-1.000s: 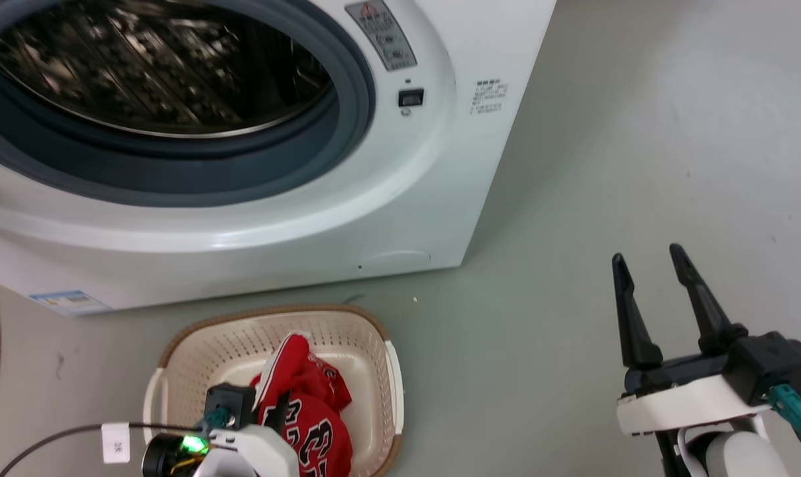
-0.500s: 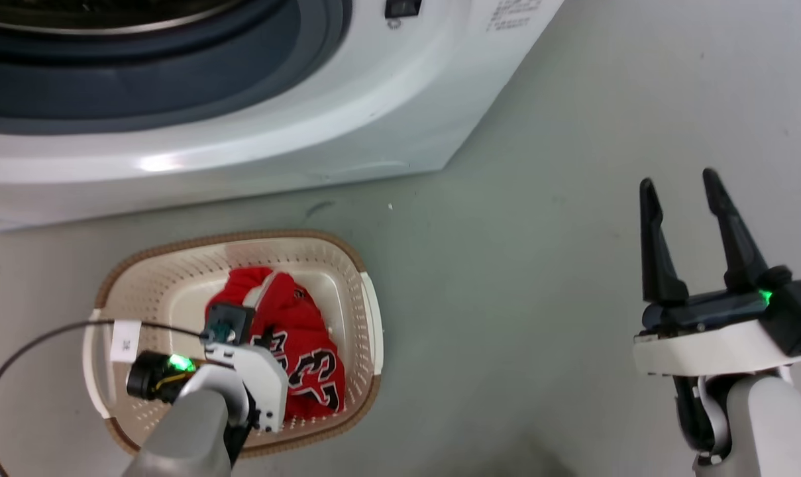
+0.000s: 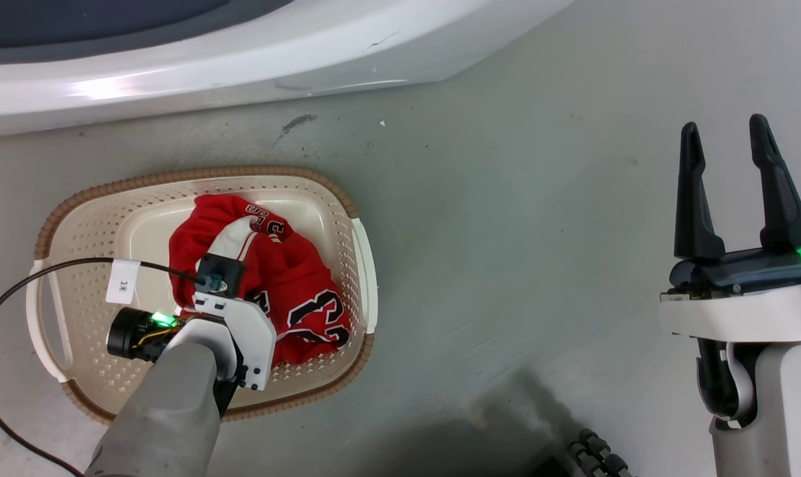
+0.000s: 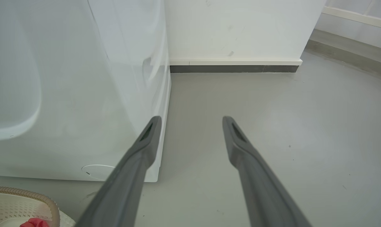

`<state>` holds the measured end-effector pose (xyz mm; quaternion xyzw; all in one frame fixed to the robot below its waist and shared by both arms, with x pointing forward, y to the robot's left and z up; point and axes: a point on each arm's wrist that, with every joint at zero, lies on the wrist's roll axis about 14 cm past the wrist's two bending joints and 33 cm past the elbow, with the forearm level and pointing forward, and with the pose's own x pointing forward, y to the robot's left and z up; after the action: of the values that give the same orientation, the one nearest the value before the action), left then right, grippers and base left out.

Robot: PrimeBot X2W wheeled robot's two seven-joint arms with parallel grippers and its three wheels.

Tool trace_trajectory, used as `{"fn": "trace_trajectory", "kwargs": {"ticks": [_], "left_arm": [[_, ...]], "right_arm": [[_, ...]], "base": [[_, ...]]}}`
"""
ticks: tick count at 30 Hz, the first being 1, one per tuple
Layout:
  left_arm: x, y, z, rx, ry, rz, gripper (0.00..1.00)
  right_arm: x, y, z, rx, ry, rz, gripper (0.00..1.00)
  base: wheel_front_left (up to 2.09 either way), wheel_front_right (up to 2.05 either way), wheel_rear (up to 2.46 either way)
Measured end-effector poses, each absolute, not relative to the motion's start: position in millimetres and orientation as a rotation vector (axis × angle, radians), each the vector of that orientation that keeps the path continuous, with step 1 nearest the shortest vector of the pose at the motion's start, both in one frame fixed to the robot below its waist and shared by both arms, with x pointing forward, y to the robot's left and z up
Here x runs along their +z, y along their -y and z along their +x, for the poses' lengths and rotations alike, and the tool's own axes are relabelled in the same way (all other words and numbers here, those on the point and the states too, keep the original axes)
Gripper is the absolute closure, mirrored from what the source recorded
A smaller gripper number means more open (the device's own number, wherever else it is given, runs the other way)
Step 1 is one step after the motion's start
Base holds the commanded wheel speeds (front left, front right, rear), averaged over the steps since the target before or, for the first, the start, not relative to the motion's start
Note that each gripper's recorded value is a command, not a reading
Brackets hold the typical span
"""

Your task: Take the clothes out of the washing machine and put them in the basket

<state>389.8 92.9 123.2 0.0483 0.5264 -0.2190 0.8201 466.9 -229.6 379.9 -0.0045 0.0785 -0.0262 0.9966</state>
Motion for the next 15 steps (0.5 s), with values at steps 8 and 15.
{"fn": "trace_trajectory", "kwargs": {"ticks": [8, 15], "left_arm": [[122, -99, 386, -0.456, -1.143, 0.13, 0.0], [146, -102, 392, -0.424, -1.052, 0.101, 0.0]], "right_arm": [[381, 225, 472, -0.04, -0.146, 0.0, 0.0], [399, 219, 470, -0.026, -0.112, 0.006, 0.0]], "base": [[0.0, 0.0, 0.0], [0.0, 0.0, 0.0]]}}
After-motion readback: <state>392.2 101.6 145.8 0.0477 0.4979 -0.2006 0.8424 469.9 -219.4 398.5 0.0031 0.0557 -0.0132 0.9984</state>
